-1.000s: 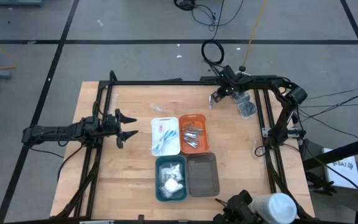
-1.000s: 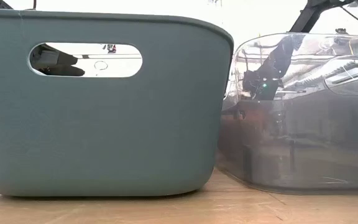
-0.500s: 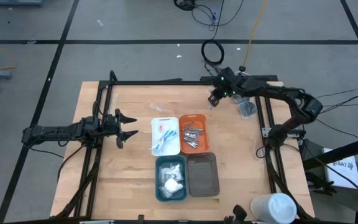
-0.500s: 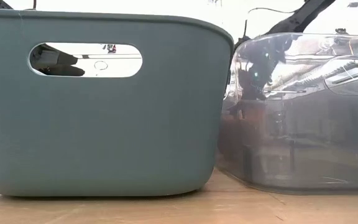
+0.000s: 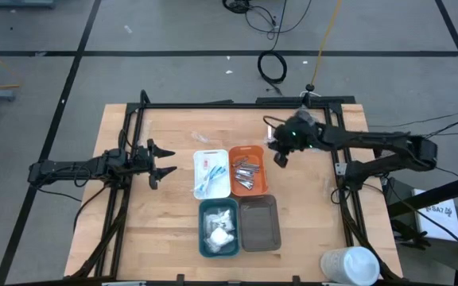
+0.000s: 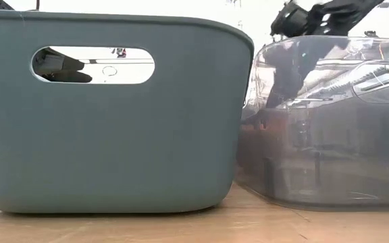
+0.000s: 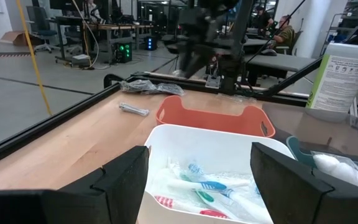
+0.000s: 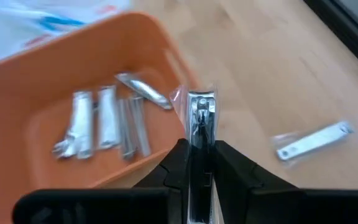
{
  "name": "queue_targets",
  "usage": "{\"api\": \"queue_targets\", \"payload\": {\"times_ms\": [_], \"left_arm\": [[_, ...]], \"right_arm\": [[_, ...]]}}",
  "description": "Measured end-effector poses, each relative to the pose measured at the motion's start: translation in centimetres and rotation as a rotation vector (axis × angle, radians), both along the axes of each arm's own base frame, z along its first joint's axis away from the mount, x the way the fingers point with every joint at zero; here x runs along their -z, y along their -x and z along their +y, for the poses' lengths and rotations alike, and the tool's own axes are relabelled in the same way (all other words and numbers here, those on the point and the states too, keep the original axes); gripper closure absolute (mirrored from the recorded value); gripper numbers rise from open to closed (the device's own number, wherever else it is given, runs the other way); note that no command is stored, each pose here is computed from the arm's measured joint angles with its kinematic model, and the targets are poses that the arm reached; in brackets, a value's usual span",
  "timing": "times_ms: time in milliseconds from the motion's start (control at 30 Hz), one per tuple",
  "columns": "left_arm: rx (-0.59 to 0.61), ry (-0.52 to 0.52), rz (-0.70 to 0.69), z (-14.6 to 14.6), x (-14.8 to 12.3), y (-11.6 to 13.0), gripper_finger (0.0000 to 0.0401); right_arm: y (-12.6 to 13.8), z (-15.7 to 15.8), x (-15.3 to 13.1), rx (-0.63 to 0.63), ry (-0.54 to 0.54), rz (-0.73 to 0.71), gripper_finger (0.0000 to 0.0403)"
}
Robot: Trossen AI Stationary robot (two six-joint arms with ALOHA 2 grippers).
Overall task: Pick & Place Travel size toiletries
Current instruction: Put the top nail cutter into the orange bin
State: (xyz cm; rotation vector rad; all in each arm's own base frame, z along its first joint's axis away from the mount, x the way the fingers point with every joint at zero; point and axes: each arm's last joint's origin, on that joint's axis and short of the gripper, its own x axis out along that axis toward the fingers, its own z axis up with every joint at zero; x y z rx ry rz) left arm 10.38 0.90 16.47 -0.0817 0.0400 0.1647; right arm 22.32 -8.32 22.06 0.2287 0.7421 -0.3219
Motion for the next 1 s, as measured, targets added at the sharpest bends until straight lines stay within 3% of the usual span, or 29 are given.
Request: {"api": "queue_targets", "payload": {"times_ms": [300,533,700,1000], "left_arm": [[0.000,0.000,0.000,0.0,0.0,0.0,0.0128],[0.000,0.000,0.000,0.0,0.0,0.0,0.0128],[0.000,0.000,-0.001,0.0,0.0,0.0,0.0127],[0.000,0.000,0.000,0.0,0.0,0.0,0.0127]], "right_arm": [[2.2,4.4,0.4,-0.201,0.056,-0.060,0.0363],[1.4,6.1,1.0,-0.373,0.004,-0.175,0.0362],[0.3,6.3,0.8,-0.390,0.030,-0.248,0.0362],[-2.4,6.0,0.1,-0.405,0.035,-0.207,0.0362]]}}
